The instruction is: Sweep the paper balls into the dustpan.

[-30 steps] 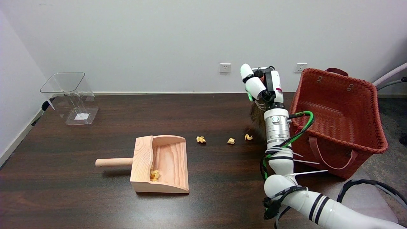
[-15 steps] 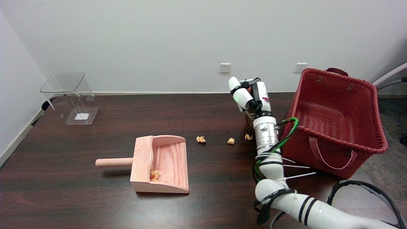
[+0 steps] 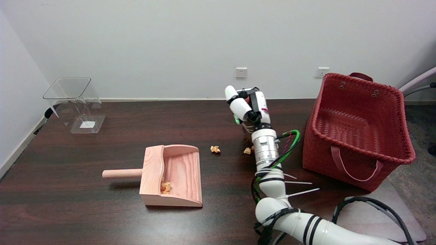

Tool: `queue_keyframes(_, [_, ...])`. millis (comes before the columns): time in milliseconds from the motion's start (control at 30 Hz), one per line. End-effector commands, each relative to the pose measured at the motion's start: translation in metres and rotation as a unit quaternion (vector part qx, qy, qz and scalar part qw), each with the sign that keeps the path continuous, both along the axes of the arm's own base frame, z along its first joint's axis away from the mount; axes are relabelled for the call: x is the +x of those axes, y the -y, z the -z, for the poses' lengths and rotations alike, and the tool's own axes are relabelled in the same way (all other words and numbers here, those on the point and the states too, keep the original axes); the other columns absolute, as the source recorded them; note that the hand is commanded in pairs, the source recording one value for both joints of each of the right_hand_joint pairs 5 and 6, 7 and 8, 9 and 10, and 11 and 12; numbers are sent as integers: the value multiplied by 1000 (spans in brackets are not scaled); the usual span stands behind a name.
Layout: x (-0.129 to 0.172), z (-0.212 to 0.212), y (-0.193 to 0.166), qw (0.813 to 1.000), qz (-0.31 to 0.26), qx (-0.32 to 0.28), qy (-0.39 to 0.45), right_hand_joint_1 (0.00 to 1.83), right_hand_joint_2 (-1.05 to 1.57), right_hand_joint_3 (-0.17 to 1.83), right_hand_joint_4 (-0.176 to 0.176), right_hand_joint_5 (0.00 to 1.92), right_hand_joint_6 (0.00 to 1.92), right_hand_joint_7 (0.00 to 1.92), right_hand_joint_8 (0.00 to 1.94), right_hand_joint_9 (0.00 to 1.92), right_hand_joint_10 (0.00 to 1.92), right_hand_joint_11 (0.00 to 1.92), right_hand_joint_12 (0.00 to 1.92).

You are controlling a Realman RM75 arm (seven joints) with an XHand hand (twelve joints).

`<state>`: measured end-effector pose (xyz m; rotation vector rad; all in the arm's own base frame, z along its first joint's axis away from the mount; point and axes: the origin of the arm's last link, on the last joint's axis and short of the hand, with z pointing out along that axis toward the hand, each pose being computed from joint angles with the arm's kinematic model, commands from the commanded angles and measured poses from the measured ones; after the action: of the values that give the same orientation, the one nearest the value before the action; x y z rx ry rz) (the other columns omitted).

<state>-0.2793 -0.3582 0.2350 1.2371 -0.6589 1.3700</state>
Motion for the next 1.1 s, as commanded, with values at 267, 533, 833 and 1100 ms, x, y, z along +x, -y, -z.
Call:
queue_keyframes(267, [-1,84,-22,984,12,111,142,823,1571,370,0,1920,1920,1920,1920,1920,1920,1920,1920])
queue_keyframes(533, [11,100,-32,975,6,132,180,822,1571,376,0,1920,1920,1920,1920,1920,1920,1920,1920])
queue_keyframes(833, [29,129,-28,946,-17,151,286,776,1571,375,0,1920,1920,1920,1920,1920,1920,1920,1920])
queue_keyframes(1100, [44,151,-33,926,-26,153,345,749,1571,290,0,1920,1920,1920,1920,1920,1920,1920,1920])
